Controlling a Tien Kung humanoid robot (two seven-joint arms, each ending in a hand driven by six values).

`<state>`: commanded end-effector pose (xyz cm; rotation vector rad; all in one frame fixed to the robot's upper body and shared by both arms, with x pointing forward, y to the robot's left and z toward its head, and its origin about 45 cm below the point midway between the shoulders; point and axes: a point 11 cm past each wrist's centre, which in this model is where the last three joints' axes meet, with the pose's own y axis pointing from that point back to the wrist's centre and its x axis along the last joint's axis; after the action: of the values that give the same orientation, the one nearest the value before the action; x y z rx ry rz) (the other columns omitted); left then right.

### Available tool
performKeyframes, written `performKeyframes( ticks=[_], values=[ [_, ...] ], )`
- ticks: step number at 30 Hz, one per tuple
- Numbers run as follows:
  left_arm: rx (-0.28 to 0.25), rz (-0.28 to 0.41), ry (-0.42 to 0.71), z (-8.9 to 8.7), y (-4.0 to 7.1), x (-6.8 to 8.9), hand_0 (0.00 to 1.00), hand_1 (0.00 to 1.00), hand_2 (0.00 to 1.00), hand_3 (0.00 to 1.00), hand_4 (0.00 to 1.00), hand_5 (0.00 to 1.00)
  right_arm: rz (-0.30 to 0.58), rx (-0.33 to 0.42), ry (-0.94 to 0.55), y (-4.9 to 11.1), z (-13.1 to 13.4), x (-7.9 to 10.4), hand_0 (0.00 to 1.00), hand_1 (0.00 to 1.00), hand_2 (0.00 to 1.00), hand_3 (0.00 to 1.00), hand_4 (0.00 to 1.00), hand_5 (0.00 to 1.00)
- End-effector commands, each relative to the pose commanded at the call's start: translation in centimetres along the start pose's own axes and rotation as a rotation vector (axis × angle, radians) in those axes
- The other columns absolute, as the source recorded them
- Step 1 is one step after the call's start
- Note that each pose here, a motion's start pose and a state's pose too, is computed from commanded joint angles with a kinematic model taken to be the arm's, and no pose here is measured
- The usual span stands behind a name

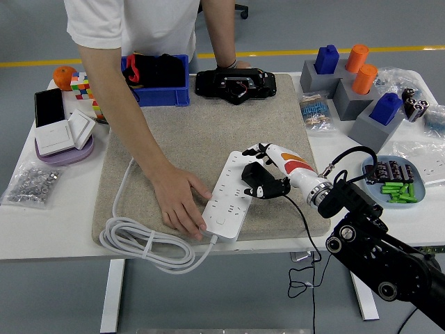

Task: Press the white button,pick up the black plug,place it near the board,insert it into the board

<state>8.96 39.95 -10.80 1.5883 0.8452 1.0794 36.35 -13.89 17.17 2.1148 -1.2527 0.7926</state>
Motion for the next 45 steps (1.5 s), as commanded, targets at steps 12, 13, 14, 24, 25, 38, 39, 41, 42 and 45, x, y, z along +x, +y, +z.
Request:
performKeyframes(
  ticks=[12, 13, 14, 24, 25, 38, 39, 41, 42, 45],
  values=[
    [-0.002, 0.002, -0.006, 0.1, 0.0, 0.0, 0.687, 0.635, 0.611, 0.634, 0.539, 0.178, 0.115, 0.131, -0.093, 2.6, 0.2, 1.7, 0.71, 0.755, 0.724, 0.698, 0.99, 0.156],
    [-0.002, 0.002, -0.004, 0.1, 0.0, 0.0, 0.687, 0.634, 0.611, 0.634, 0.538, 0.178, 0.115, 0.132, -0.096, 2.8, 0.4, 1.6, 0.715, 0.748, 0.707, 0.675, 0.984, 0.169],
    [-0.002, 0.002, -0.003, 0.1, 0.0, 0.0, 0.687, 0.634, 0.611, 0.634, 0.538, 0.178, 0.113, 0.13, -0.098, 3.0, 0.6, 1.5, 0.715, 0.748, 0.707, 0.675, 0.984, 0.169],
    [-0.002, 0.001, -0.008, 0.1, 0.0, -0.1, 0.687, 0.634, 0.611, 0.635, 0.535, 0.177, 0.072, 0.1, -0.102, 4.1, 2.1, -0.2, 0.719, 0.746, 0.699, 0.665, 0.984, 0.174],
    [-0.002, 0.001, -0.011, 0.1, 0.0, -0.1, 0.687, 0.634, 0.611, 0.634, 0.535, 0.181, 0.069, 0.097, -0.1, 4.1, 2.2, -0.4, 0.722, 0.743, 0.697, 0.653, 0.986, 0.183],
    [-0.006, -0.001, -0.006, 0.2, 0.0, -0.1, 0.687, 0.634, 0.611, 0.635, 0.532, 0.181, 0.037, 0.076, -0.076, 4.4, 3.2, -1.1, 0.721, 0.742, 0.694, 0.649, 0.963, 0.194],
    [-0.007, 0.0, -0.006, 0.3, 0.0, -0.1, 0.687, 0.634, 0.611, 0.635, 0.532, 0.181, 0.035, 0.076, -0.076, 4.4, 3.2, -1.2, 0.721, 0.742, 0.694, 0.649, 0.963, 0.194],
    [-0.008, 0.0, -0.005, 0.3, 0.0, -0.1, 0.687, 0.634, 0.611, 0.635, 0.532, 0.181, 0.032, 0.075, -0.076, 4.3, 3.2, -1.3, 0.721, 0.742, 0.694, 0.649, 0.963, 0.194],
    [-0.009, 0.0, -0.005, 0.4, 0.1, -0.1, 0.687, 0.634, 0.611, 0.635, 0.532, 0.181, 0.031, 0.075, -0.076, 4.2, 3.1, -1.3, 0.721, 0.742, 0.694, 0.649, 0.963, 0.194],
    [-0.01, 0.001, -0.004, 0.4, 0.1, -0.1, 0.688, 0.634, 0.611, 0.633, 0.533, 0.182, 0.026, 0.078, -0.076, 4.1, 3.0, -1.4, 0.72, 0.74, 0.694, 0.647, 0.958, 0.198]
  ],
)
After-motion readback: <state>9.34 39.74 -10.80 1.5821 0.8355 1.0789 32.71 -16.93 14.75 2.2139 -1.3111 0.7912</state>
